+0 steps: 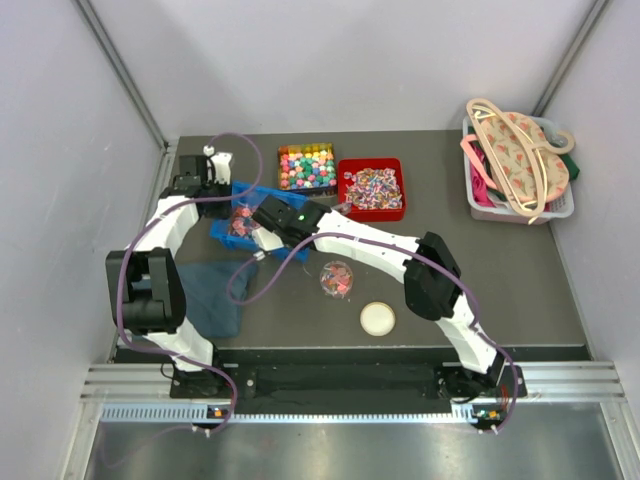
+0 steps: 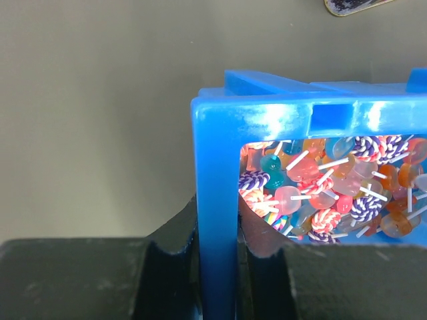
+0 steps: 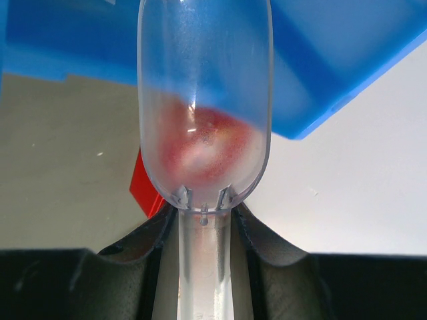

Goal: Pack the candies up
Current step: Scoop the fake candies from the storage box.

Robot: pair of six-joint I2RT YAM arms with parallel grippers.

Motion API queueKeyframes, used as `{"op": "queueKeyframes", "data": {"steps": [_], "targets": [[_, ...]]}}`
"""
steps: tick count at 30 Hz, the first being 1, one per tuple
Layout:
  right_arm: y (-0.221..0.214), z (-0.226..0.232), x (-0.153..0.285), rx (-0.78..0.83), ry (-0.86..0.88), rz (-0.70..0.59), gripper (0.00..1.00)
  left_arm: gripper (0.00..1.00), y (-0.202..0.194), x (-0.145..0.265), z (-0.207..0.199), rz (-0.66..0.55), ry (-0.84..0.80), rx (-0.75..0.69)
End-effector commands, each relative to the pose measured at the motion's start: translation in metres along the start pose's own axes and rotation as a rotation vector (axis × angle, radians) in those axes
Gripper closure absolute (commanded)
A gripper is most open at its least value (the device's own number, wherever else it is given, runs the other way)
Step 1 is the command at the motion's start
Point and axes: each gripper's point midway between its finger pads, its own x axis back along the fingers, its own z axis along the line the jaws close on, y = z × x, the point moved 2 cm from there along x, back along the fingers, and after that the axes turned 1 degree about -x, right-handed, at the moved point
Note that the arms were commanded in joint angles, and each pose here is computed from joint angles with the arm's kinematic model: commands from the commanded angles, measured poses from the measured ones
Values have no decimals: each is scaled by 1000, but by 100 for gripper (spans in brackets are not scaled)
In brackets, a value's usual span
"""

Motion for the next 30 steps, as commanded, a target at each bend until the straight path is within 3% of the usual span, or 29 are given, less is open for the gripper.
{"op": "queueKeyframes", "data": {"steps": [1,21,30], "targets": [[-6,1,11,11,-1,37,100,100,49,25,-7,-198,7,-34],[17,36,-29,75,133,33,100,100,23,-9,-21,-79,-16,-67],[44,49,-46,83,188,-53,100,100,3,-25,-25,-29,-49,-51]]}}
